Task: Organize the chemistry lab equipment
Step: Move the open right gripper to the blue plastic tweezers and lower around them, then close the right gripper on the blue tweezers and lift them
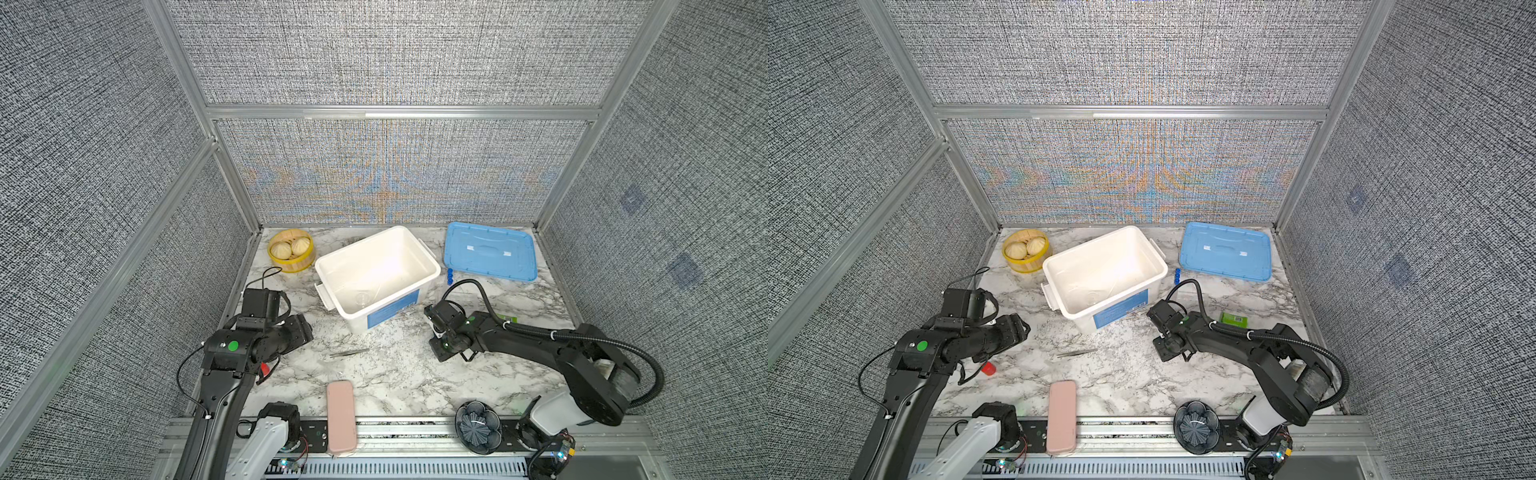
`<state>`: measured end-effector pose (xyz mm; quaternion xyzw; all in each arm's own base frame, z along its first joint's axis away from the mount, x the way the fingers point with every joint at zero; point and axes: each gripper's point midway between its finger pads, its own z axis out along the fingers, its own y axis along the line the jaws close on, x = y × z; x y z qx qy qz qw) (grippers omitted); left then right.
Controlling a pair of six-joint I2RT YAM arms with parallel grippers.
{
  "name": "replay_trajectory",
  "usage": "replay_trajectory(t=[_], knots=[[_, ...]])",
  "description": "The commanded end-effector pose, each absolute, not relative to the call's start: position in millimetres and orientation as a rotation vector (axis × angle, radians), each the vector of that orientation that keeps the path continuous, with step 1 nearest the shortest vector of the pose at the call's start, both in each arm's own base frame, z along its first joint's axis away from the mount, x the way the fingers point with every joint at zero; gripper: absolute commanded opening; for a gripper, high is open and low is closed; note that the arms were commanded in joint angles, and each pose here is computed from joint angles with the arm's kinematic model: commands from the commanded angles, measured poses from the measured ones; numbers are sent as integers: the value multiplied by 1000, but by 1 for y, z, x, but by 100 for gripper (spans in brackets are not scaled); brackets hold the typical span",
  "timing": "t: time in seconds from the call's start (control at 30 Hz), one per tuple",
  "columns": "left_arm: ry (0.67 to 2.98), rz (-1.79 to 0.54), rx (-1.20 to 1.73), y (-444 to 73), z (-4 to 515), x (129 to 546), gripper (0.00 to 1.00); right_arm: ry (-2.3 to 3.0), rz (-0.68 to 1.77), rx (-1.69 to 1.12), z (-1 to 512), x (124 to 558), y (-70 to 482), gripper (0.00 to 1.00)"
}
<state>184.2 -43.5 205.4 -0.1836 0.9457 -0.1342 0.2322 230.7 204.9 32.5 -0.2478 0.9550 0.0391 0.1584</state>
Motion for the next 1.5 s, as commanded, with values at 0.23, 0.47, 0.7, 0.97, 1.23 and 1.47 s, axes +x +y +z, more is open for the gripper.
replay_trajectory(t=[0.23,0.47,0.7,0.97,1.23,1.47], knots=[[2596,-367,-499,-44,204,187,75,2781,3,-634,35,233,194,45],[2594,-367,-495,-44,204,188,75,2831,-32,-622,17,236,195,55],[2591,-362,-495,-43,204,186,75,2865,-2,-641,6,232,199,28],[2599,-350,-494,-42,202,186,75,2841,89,-669,22,226,206,2],[2601,-355,-496,-43,204,191,75,2753,178,-657,60,221,206,2],[2596,-342,-498,-42,209,193,75,2588,280,-657,128,227,212,2]])
